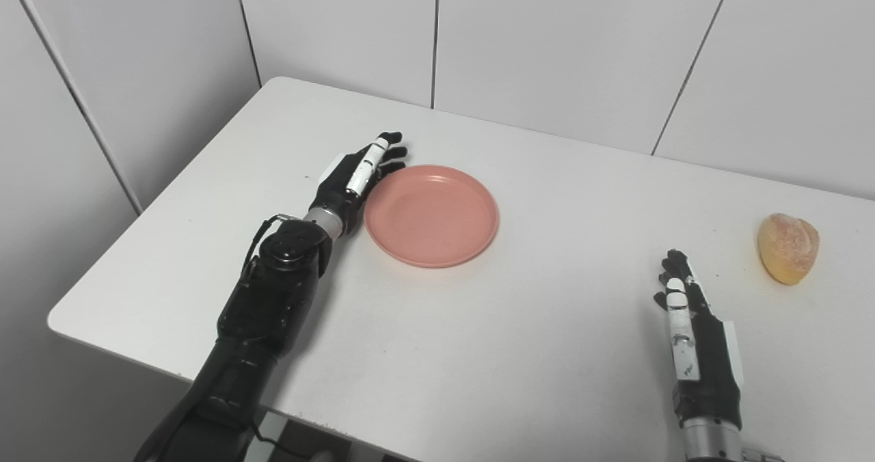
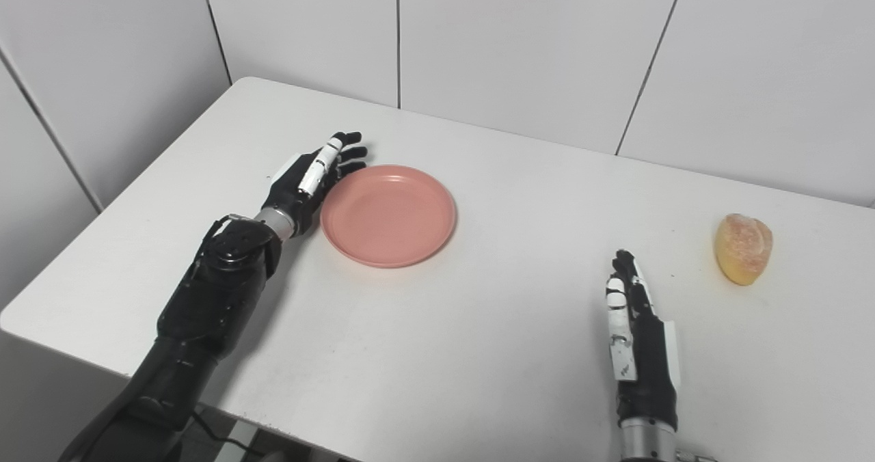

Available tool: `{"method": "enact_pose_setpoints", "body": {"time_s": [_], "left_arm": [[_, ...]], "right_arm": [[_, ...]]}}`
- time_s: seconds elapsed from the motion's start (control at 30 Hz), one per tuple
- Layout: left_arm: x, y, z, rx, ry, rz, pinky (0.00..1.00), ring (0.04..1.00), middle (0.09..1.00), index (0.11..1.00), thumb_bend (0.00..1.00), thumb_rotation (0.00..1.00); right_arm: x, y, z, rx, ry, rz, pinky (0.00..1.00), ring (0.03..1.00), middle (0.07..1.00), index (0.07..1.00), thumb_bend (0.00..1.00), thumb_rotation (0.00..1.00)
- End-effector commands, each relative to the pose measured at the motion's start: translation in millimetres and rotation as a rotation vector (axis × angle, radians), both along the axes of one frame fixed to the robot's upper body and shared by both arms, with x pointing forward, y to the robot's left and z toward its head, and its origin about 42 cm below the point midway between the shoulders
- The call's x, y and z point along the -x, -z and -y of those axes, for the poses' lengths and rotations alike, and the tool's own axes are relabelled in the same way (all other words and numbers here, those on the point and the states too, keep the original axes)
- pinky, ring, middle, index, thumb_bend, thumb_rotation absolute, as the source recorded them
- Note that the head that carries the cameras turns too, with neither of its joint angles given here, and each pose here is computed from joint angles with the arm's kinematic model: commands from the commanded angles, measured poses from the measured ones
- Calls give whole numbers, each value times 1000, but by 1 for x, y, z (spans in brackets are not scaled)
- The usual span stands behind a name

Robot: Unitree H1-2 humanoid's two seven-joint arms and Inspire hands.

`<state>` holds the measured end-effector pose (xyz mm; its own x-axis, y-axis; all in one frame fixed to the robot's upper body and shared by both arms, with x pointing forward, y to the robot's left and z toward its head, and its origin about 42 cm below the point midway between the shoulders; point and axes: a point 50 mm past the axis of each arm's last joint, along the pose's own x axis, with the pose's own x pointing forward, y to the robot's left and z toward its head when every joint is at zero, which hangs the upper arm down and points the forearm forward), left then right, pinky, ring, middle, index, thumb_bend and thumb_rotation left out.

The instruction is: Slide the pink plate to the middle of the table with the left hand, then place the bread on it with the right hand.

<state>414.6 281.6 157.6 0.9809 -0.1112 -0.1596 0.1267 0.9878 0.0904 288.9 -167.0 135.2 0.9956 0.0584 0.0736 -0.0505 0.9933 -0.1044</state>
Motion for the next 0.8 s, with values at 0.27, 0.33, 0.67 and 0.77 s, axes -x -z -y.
{"method": "enact_pose_setpoints", "body": {"time_s": [0.27, 0.33, 0.67, 0.77], "left_arm": [[5, -3, 70, 5, 226, -27, 882, 897, 900, 885, 324, 1000], [8, -2, 78, 2, 251, -27, 897, 909, 913, 899, 310, 1000], [24, -6, 106, 53, 311, -10, 908, 915, 918, 903, 310, 1000], [29, -8, 114, 89, 309, -12, 909, 916, 921, 909, 321, 1000]], "right_arm": [[-4, -15, -10, -4, 10, 58, 881, 912, 916, 906, 117, 1000], [-4, -15, -11, -3, 8, 56, 881, 913, 915, 905, 126, 1000], [-6, -16, -16, -4, 9, 63, 871, 910, 916, 902, 121, 1000], [-7, -14, -17, 2, 6, 80, 863, 908, 915, 900, 115, 1000]]}}
